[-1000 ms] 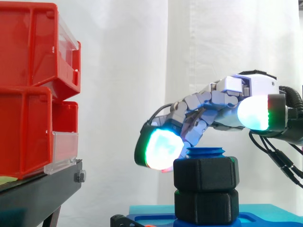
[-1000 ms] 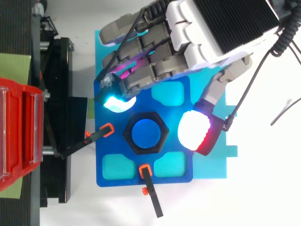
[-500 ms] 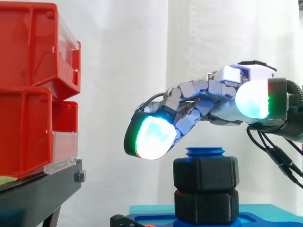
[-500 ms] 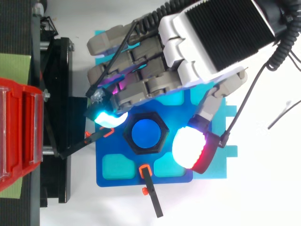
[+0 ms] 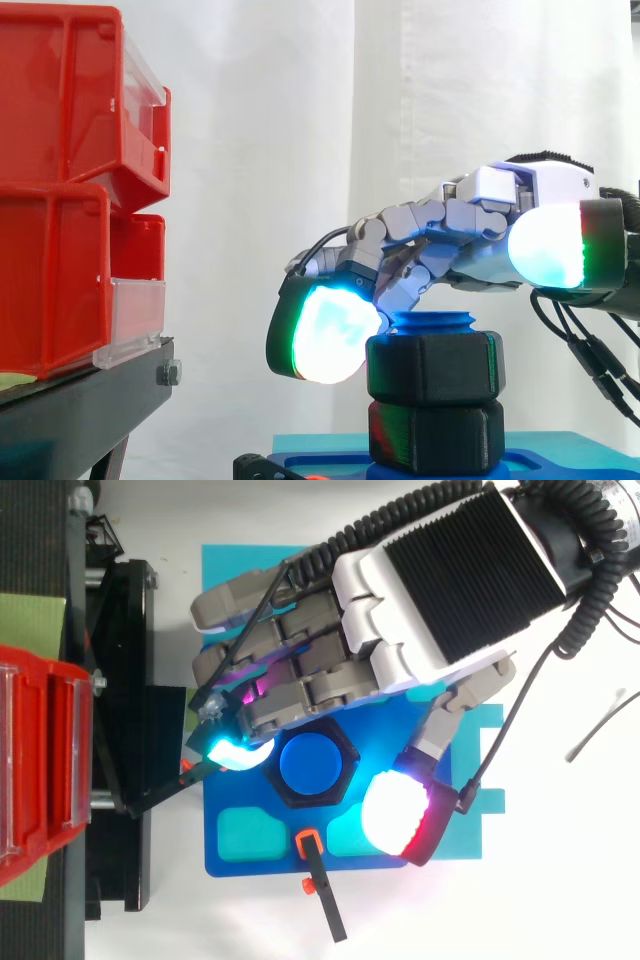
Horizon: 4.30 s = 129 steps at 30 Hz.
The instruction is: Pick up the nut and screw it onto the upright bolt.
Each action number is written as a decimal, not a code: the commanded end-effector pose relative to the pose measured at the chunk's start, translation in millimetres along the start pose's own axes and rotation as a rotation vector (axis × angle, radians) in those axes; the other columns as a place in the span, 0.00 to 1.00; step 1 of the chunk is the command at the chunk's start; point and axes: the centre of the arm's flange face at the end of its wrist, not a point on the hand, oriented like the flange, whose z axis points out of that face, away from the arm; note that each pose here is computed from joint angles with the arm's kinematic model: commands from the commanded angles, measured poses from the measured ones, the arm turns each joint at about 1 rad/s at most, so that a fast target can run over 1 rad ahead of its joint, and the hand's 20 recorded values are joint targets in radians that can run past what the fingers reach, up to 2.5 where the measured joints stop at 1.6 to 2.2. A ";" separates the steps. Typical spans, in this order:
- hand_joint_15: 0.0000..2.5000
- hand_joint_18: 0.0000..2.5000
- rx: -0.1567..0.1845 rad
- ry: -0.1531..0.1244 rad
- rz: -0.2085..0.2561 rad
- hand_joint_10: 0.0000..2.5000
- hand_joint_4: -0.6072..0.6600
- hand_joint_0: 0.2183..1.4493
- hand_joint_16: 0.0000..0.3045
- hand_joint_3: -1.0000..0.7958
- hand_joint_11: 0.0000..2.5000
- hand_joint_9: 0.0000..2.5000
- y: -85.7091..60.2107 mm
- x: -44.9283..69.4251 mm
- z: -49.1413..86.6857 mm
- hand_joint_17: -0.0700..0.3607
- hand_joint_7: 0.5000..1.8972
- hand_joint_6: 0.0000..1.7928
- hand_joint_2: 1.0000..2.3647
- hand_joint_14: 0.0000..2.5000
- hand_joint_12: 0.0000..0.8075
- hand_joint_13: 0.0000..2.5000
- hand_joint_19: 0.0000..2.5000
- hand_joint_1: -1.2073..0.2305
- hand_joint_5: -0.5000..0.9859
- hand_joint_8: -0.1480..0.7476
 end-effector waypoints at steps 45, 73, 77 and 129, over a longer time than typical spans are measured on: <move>0.00 0.23 0.023 0.009 0.002 0.00 0.58 0.23 0.07 0.28 0.00 0.50 -15.3 -0.2 -19.9 0.28 0.62 0.32 0.00 0.00 0.21 0.34 0.06 0.70 0.37 0.43; 0.00 0.02 0.004 -0.004 -0.008 0.00 0.60 0.19 0.12 0.28 0.00 0.26 -11.6 -3.9 -12.7 0.35 0.08 0.28 0.00 0.00 0.34 0.16 0.00 0.76 0.23 0.39; 0.00 0.02 0.003 -0.003 -0.008 0.00 0.62 0.19 0.12 0.28 0.00 0.26 -9.4 -2.5 -10.5 0.35 0.13 0.28 0.00 0.00 0.34 0.16 0.00 0.77 0.25 0.39; 0.00 0.14 0.017 0.009 0.004 0.00 0.64 0.22 0.10 0.28 0.00 0.38 -10.4 8.0 -17.8 0.32 0.59 0.28 0.00 0.00 0.28 0.26 0.02 0.71 0.35 0.43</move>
